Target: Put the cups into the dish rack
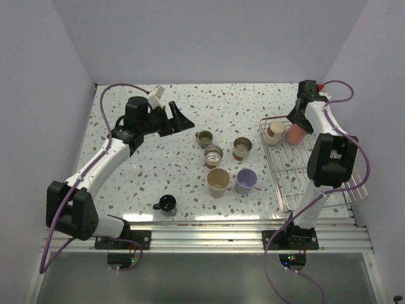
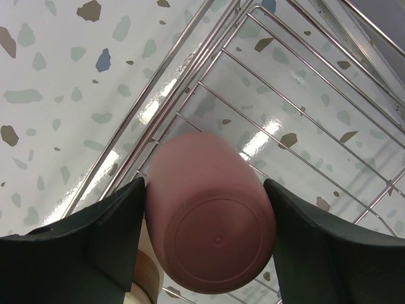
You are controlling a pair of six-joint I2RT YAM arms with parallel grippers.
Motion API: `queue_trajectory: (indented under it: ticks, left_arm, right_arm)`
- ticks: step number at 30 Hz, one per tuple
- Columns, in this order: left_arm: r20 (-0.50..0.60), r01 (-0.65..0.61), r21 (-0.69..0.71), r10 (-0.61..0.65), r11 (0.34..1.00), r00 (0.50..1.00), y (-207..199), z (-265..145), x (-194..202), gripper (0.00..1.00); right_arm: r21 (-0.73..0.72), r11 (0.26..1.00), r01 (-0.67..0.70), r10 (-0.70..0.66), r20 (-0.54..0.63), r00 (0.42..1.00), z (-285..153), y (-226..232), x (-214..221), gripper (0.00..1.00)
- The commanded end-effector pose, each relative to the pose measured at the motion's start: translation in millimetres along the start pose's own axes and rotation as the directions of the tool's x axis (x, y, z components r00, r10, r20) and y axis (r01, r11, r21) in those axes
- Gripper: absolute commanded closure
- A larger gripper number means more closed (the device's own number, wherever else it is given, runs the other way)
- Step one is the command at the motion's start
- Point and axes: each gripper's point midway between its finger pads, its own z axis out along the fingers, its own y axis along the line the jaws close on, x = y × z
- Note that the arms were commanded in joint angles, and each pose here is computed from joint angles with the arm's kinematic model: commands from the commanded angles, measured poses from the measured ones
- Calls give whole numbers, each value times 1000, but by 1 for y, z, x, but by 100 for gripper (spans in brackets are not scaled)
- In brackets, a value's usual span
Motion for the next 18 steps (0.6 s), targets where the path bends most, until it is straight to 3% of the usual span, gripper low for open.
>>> queue_trajectory:
  ticks: [1, 2, 10, 13, 18]
  left_arm:
    - [29, -41, 2, 41, 999, 999, -5, 1, -16, 10]
    - [26, -39, -1, 39, 999, 999, -3, 3, -16, 10]
    - [10, -36, -24, 36, 999, 999, 4, 11, -17, 10]
    - [1, -38, -25, 38, 999, 999, 5, 15, -17, 10]
    - [-4, -45, -25, 45, 999, 999, 6, 18, -19, 10]
  right_arm:
    - [1, 998, -70, 70, 50, 996, 4, 4, -10, 99]
    - [0, 997, -72, 72, 47, 996, 5, 5, -10, 95]
    - [-43, 995, -93, 95, 47, 994, 0, 12, -14, 35]
    - [-55, 994, -96, 98, 40, 994, -1, 15, -14, 27]
    - [-48, 994, -94, 96, 34, 995, -2, 14, -13, 2]
